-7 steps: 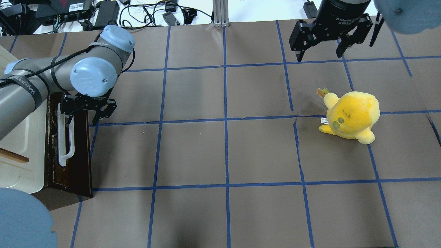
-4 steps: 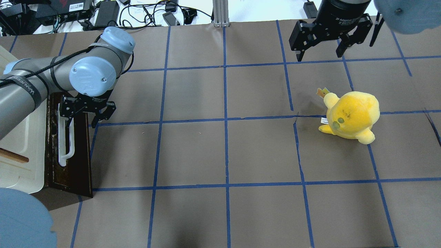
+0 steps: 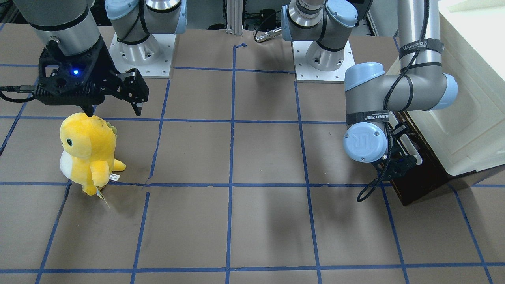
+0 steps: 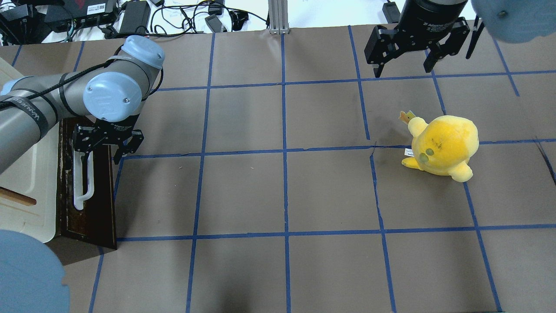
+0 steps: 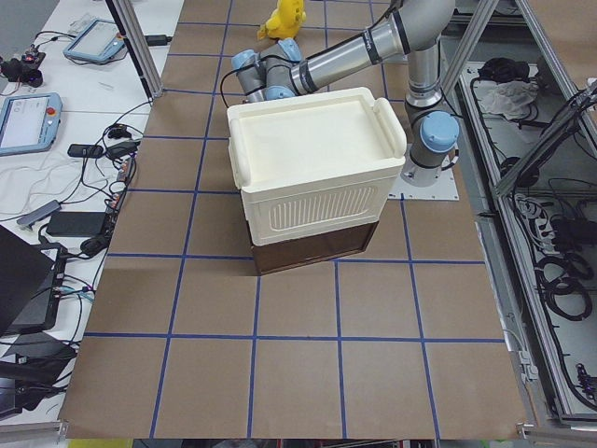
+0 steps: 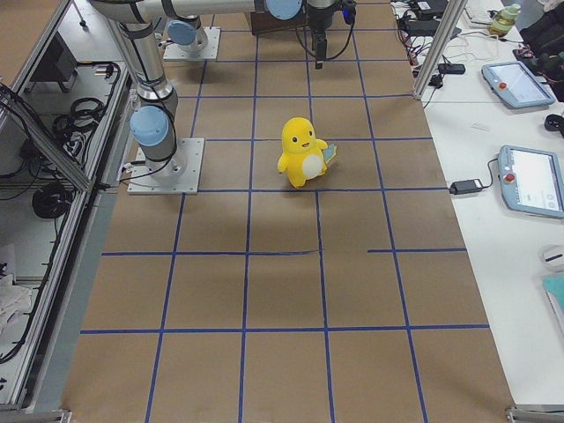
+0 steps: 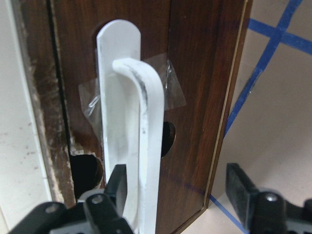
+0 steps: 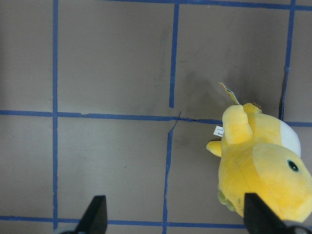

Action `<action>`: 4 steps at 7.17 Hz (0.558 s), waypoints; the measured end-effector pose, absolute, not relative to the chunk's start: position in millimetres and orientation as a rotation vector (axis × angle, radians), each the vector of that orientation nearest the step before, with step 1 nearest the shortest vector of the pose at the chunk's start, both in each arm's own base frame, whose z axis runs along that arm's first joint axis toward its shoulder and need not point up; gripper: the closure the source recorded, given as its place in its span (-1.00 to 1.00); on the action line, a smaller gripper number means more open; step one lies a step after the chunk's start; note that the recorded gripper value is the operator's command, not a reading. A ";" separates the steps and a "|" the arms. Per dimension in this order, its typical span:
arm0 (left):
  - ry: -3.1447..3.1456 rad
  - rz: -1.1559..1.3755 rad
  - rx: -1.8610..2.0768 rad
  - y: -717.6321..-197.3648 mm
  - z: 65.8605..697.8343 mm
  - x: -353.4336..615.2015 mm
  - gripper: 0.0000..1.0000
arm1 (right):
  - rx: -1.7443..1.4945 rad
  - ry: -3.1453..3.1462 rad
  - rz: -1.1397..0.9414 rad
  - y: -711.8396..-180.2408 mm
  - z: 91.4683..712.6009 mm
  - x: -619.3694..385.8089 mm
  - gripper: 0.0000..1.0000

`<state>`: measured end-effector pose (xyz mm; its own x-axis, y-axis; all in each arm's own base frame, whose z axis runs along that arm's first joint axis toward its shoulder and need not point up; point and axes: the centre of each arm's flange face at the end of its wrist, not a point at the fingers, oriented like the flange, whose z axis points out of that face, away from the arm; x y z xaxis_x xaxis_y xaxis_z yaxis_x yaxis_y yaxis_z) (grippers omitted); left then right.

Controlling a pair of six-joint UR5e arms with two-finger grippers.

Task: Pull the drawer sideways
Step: 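Lower the open left gripper around the white bar handle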

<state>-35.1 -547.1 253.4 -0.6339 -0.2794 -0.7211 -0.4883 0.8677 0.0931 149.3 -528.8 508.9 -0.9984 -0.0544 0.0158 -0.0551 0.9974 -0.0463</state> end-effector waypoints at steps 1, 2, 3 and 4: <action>2.290 0.364 -0.561 -546.6 252.1 -35.2 -0.22 | 0.086 -3.125 0.073 -528.8 508.9 149.3 -1.00; 2.289 0.368 -0.563 -545.4 250.4 -35.1 -0.24 | 0.086 -3.126 0.073 -528.8 508.9 149.3 -1.00; 2.286 0.374 -0.563 -543.8 248.4 -34.4 -0.24 | 0.086 -3.126 0.073 -528.8 508.9 149.3 -1.00; 2.285 0.382 -0.562 -542.2 246.6 -33.7 -0.24 | 0.086 -3.125 0.073 -528.8 508.9 149.3 -1.00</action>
<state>-33.7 -542.2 246.6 -0.6303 -0.2799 -0.7242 -0.5003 0.8597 0.1031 149.3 -528.8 508.9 -0.9984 -0.0545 0.0158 -0.0552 0.9974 -0.0463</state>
